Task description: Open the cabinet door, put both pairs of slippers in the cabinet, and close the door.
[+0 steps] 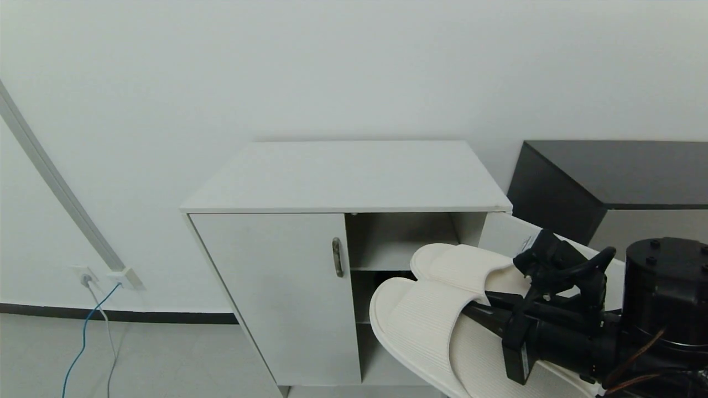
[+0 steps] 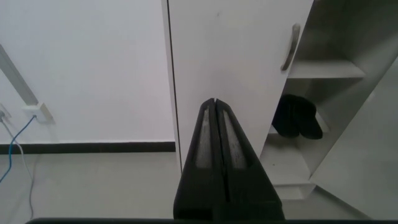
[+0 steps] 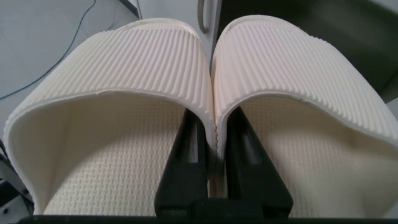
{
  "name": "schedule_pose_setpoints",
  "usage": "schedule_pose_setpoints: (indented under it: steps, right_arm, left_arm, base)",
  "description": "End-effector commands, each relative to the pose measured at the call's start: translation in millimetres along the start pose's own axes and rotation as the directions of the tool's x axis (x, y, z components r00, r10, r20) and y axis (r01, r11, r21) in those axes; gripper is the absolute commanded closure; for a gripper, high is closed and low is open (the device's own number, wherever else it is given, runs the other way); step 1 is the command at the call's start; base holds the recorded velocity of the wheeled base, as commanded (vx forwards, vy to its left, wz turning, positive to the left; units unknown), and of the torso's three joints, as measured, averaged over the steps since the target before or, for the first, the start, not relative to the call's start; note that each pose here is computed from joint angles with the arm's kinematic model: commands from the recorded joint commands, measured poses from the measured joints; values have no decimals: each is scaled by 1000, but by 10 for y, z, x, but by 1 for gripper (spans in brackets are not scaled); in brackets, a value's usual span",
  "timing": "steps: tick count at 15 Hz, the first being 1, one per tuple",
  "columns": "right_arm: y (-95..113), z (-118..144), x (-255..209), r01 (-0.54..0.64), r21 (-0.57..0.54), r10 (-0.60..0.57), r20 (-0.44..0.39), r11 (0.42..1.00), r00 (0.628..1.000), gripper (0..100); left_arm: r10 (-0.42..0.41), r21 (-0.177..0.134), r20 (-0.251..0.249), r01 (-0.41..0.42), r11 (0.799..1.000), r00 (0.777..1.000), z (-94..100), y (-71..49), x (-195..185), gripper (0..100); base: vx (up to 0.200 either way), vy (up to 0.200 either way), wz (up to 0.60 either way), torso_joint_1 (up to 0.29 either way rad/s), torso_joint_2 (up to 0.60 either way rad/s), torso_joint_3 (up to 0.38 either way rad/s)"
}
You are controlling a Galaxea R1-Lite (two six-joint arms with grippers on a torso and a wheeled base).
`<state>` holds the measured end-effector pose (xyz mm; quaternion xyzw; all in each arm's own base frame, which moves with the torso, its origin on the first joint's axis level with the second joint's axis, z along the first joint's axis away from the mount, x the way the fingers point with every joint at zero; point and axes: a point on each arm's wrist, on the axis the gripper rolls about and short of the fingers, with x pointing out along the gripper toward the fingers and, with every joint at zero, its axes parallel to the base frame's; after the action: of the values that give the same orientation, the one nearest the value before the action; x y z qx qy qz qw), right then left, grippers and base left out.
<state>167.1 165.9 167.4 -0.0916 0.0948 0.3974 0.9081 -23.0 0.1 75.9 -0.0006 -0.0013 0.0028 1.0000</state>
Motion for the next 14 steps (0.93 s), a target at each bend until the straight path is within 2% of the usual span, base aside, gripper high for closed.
schedule_pose_setpoints:
  steps: [1, 8, 14]
  right_arm:
    - [2, -8, 8, -1, 0, 1, -4, 1000, 1000, 100]
    - [4, -21, 5, -3, -15, 3, -8, 1000, 1000, 100]
    - [4, -28, 8, -4, -15, 4, -11, 1000, 1000, 100]
  left_arm:
    - [1, 0, -3, -1, 1000, 1000, 0, 0, 2, 100]
    - [1, 0, -1, -1, 1000, 1000, 0, 0, 1, 100]
    - [1, -2, -1, -1, 1000, 1000, 0, 0, 1, 100]
  base:
    - [0, 0, 0, -203, 505, 325]
    - [0, 0, 0, -174, 502, 322]
    - [0, 0, 0, -122, 469, 344]
